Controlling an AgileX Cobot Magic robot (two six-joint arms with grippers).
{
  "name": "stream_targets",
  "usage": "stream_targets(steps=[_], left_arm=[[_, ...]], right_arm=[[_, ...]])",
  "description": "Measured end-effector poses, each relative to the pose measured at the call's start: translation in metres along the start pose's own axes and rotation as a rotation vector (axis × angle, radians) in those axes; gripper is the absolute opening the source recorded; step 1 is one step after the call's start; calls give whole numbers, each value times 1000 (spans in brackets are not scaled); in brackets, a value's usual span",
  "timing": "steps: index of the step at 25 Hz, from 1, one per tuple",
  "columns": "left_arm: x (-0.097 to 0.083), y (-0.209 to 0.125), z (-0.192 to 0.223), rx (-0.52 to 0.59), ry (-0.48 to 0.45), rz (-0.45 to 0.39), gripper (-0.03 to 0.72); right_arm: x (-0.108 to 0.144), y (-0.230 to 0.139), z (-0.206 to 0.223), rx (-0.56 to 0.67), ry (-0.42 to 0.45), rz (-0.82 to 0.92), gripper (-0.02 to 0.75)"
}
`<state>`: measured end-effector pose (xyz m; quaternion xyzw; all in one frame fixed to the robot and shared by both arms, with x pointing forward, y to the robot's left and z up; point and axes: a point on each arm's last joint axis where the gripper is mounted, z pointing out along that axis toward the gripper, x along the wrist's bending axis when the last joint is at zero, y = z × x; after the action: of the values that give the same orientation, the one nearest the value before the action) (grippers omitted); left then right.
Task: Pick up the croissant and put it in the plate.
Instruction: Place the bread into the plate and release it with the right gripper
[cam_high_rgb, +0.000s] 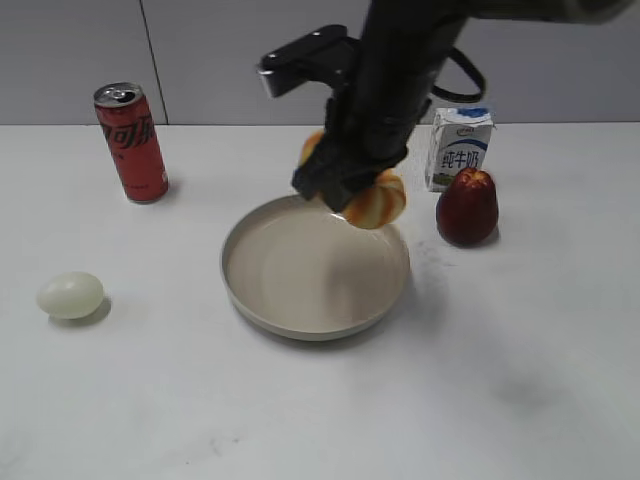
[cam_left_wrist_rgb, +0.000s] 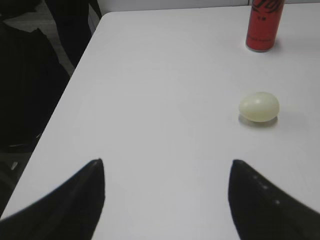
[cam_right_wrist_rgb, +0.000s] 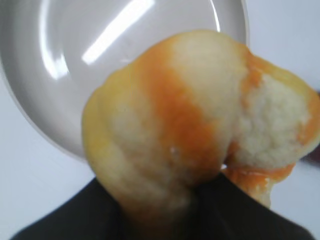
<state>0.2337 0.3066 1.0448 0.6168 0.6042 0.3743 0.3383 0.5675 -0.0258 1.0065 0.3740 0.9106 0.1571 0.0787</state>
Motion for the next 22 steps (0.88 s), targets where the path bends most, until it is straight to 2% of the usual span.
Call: stream_targets(steps=[3, 7, 13, 15, 19, 22], left_arm=[[0, 0, 0, 0, 0, 0, 586], [0, 0, 0, 0, 0, 0, 586], [0, 0, 0, 0, 0, 0, 586], [0, 0, 0, 0, 0, 0, 586], [0, 0, 0, 0, 0, 0, 586], [0, 0, 0, 0, 0, 0, 586]], right_arm=[[3, 19, 21, -1, 12, -3, 222], [3, 24, 54, 74, 22, -3, 213], [12, 17, 95, 147, 123, -24, 221], [12, 16, 102, 155, 129, -29, 307], [11, 16, 104, 149, 111, -50, 542], [10, 18, 104, 140, 107, -53, 619]])
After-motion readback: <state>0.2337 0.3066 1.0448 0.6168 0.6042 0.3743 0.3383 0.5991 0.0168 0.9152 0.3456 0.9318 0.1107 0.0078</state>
